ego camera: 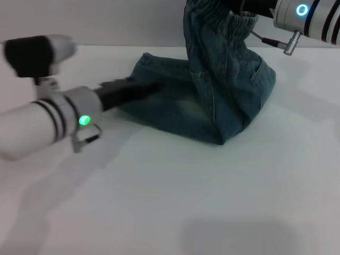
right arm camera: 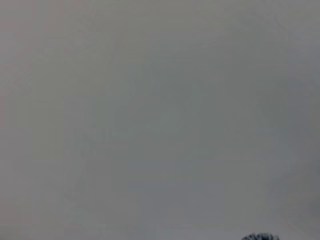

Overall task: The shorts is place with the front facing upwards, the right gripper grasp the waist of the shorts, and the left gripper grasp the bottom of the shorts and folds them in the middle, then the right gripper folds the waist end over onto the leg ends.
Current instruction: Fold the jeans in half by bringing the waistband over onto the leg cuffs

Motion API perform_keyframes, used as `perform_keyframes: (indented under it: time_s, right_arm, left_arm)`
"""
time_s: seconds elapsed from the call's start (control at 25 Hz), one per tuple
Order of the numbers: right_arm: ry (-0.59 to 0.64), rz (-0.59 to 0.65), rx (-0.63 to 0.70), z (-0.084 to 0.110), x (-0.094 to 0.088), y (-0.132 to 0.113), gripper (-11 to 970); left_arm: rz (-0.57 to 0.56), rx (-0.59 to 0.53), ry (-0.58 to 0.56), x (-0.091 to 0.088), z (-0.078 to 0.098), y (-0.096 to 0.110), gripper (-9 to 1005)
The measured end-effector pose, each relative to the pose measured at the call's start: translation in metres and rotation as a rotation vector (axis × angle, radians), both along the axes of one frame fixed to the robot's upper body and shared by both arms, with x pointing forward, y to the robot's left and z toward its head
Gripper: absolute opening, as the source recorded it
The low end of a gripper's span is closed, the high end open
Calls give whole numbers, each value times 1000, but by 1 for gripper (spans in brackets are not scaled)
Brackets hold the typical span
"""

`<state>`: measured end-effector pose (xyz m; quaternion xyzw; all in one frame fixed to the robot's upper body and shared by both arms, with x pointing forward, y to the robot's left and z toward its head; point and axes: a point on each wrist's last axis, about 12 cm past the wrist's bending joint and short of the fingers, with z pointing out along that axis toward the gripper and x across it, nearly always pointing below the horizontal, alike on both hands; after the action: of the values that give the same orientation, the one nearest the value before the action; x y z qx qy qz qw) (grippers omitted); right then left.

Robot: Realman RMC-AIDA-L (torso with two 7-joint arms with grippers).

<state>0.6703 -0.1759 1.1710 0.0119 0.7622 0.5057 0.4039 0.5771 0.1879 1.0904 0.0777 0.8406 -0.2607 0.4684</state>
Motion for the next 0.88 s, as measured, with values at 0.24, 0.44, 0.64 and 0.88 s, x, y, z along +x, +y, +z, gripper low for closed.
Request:
perform_keyframes:
  time_s: [0.24, 0.44, 0.64, 0.88]
  right_arm:
    - [-15, 6, -23, 5, 5, 9, 14]
    - [-11, 37, -57, 6, 8, 25, 14]
    - [-6, 90, -112, 3, 8, 49, 14]
    - [1, 102, -190, -4, 9, 65, 15]
  left_arm:
    - [152, 14, -11, -4, -3, 47, 805]
    - [243, 15, -17, -9, -5, 72, 804]
    - [248, 30, -26, -7, -4, 76, 804]
    - [233, 35, -39, -2, -1, 71, 804]
